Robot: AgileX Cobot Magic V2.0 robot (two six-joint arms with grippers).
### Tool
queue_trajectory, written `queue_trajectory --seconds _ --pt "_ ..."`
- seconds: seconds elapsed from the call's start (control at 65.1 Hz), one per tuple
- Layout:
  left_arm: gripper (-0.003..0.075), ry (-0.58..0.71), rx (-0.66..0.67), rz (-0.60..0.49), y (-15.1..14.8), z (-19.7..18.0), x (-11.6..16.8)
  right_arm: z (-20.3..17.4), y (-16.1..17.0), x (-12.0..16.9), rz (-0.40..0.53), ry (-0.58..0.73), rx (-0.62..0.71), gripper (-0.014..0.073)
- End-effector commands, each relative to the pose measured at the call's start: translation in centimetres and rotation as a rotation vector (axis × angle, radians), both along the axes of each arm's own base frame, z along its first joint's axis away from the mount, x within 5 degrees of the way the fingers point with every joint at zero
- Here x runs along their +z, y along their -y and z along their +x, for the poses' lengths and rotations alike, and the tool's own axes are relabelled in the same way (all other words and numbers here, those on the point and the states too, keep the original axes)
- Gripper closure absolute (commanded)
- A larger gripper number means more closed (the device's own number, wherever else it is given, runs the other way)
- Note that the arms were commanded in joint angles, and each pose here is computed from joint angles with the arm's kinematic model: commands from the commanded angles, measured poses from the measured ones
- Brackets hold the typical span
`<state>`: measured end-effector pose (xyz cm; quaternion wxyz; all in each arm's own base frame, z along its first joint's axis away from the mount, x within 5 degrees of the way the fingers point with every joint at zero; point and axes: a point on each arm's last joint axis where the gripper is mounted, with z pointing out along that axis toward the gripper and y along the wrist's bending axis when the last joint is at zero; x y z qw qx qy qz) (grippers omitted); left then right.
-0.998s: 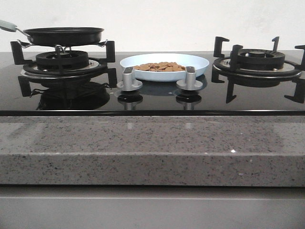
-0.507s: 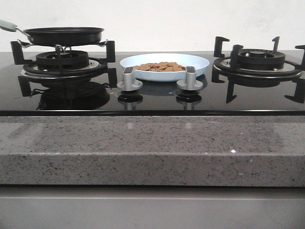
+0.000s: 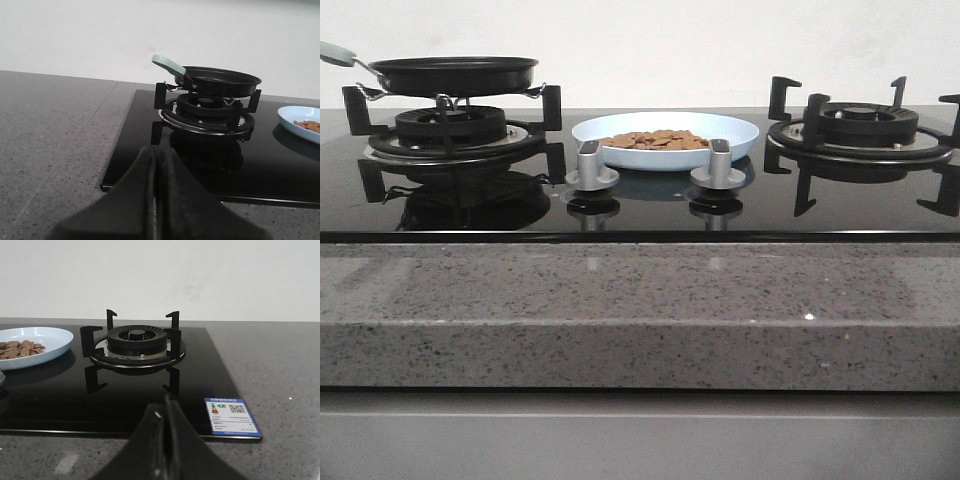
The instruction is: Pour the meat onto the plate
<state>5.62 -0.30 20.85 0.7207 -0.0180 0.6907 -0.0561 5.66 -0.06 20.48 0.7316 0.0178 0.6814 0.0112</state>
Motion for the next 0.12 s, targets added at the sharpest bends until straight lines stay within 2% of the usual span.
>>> queue_trajectory --seconds 0.0,0.108 --pt "0.0741 0.091 0.003 -0.021 -0.05 -0.18 0.63 -0.26 0.0 1.0 0.006 0.103 0.001 0.0664" --pt "0.0741 0.091 0.003 -0.021 -0.05 -0.18 0.63 -0.26 0.0 1.0 0.006 0.103 0.001 0.0664"
